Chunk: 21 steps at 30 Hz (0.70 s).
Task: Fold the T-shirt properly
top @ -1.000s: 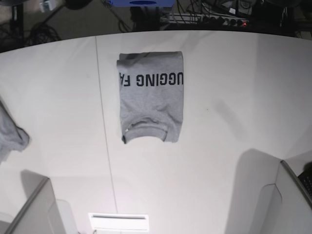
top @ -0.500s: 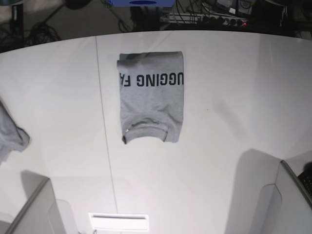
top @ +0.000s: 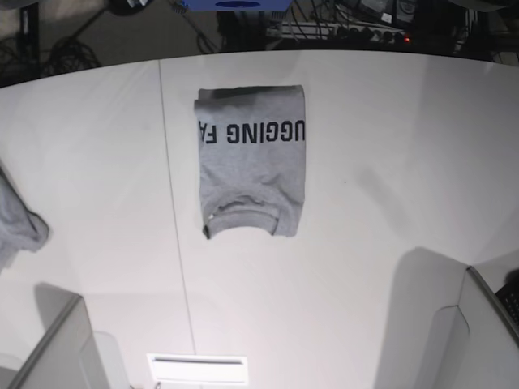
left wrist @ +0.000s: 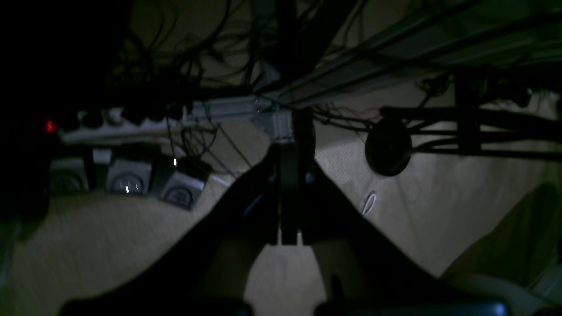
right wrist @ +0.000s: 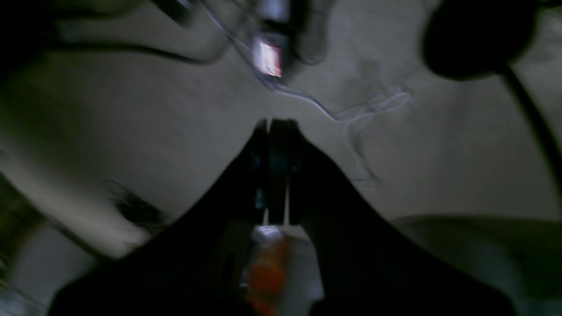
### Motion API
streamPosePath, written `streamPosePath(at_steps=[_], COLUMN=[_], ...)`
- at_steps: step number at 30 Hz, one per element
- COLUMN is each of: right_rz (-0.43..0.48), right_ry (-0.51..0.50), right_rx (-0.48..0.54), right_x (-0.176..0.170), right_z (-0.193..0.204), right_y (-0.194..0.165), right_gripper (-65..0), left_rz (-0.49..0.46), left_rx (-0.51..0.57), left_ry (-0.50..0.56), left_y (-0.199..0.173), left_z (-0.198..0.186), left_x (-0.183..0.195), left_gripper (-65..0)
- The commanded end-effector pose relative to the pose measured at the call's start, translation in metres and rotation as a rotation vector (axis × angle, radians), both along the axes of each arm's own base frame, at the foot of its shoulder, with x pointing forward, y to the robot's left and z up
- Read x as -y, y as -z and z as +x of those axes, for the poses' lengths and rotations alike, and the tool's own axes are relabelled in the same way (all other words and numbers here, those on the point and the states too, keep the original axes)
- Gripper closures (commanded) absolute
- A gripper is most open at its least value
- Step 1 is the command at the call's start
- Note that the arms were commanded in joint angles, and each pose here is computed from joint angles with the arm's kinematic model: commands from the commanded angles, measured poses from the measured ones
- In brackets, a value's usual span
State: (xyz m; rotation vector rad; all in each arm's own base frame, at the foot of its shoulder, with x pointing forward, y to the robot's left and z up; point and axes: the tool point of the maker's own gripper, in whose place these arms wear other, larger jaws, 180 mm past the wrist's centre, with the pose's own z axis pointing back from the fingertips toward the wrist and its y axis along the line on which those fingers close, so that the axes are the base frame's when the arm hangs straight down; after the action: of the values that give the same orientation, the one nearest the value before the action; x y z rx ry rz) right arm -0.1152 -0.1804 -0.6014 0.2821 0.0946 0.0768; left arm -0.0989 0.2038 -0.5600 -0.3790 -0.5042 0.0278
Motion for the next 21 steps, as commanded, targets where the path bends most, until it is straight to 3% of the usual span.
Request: streamPosePath(at_steps=[1, 11, 14, 16, 19, 21], right_rz=[0.009, 0.017, 0.012, -0.029, -0.182, -0.237], right_ry=[-0.014, -0.164, -0.219, -0.230, -0.231, -0.227], right_rx=[-0.007, -0.016, -0.003, 0.018, 0.076, 0.100], right_x=[-0.001, 0.016, 0.018, 0.024, 0.043, 0.042], right_z=[-0.005, 0.011, 0.024, 0.038, 0.060, 0.068], right_y=[0.003, 0.030, 0.032, 0.036, 0.044, 0.048], right_gripper=[0.0, 0.0, 0.0, 0.0, 0.0, 0.0], left_rz=[-0.014, -0.057, 0.024, 0.069, 0.116, 0.121], left_rx=[-0.027, -0.189, -0.225, -0.243, -0.264, -0.252], left_ry=[-0.018, -0.048, 0.001, 0.014, 0.024, 0.023], left_y=[0.000, 0.034, 0.050, 0.058, 0.068, 0.070], left_z=[-0.012, -0.009, -0.001, 0.007, 0.019, 0.029], left_x=[0.003, 0.029, 0.028, 0.026, 0.024, 0.027], left_gripper=[0.0, 0.0, 0.0, 0.0, 0.0, 0.0])
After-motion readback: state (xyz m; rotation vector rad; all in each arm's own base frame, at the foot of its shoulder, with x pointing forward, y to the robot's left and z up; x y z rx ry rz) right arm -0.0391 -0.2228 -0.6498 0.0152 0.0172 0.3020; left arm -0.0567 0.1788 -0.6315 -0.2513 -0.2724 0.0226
